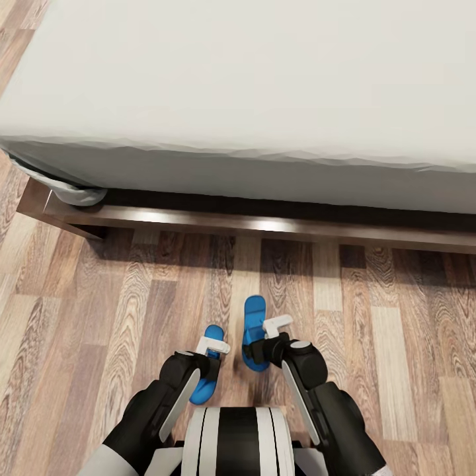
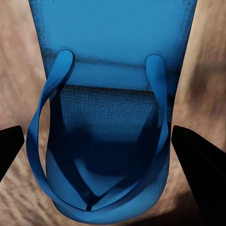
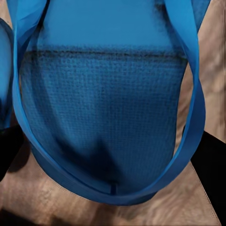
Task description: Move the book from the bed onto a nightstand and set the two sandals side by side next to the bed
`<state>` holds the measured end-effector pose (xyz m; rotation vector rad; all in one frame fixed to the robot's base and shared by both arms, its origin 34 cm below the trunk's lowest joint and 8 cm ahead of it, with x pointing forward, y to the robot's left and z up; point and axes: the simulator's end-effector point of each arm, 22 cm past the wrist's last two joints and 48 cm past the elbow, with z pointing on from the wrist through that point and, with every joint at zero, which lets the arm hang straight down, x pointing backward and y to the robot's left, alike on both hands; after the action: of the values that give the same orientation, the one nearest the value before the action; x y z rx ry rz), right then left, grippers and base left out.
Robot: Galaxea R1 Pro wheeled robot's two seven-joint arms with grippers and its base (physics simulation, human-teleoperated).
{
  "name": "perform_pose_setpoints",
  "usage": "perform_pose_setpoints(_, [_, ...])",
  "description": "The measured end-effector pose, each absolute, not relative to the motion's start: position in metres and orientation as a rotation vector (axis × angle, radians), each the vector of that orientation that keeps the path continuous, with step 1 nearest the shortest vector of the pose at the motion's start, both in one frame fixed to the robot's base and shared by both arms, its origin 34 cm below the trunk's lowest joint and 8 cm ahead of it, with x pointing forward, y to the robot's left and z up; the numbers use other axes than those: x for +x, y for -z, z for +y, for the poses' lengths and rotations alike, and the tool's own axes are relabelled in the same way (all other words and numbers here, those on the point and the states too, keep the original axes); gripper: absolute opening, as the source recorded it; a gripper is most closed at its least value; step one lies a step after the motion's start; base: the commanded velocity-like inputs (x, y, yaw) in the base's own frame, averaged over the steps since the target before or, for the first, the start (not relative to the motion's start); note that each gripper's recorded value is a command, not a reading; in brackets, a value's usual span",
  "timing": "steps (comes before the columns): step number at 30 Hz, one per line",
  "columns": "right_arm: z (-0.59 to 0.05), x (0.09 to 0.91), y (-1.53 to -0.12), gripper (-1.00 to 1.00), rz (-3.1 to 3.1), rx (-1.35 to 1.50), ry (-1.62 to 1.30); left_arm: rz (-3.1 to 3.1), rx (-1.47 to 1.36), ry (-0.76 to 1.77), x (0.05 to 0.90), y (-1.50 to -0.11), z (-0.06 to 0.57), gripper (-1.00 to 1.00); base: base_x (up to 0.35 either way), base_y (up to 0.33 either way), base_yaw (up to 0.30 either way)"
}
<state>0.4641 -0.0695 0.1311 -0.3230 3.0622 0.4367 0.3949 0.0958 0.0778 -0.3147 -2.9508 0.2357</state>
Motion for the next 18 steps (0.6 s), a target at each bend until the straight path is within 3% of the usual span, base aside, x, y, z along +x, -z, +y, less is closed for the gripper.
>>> perform_pose_setpoints(18, [-0.075, 0.484, -0.13, -1.0, 3.048, -0.318, -0.352, -2.951, -0.315, -0.235, 0.395, -0.078, 0.096, -1.0, 0.0, 0.0, 0.0])
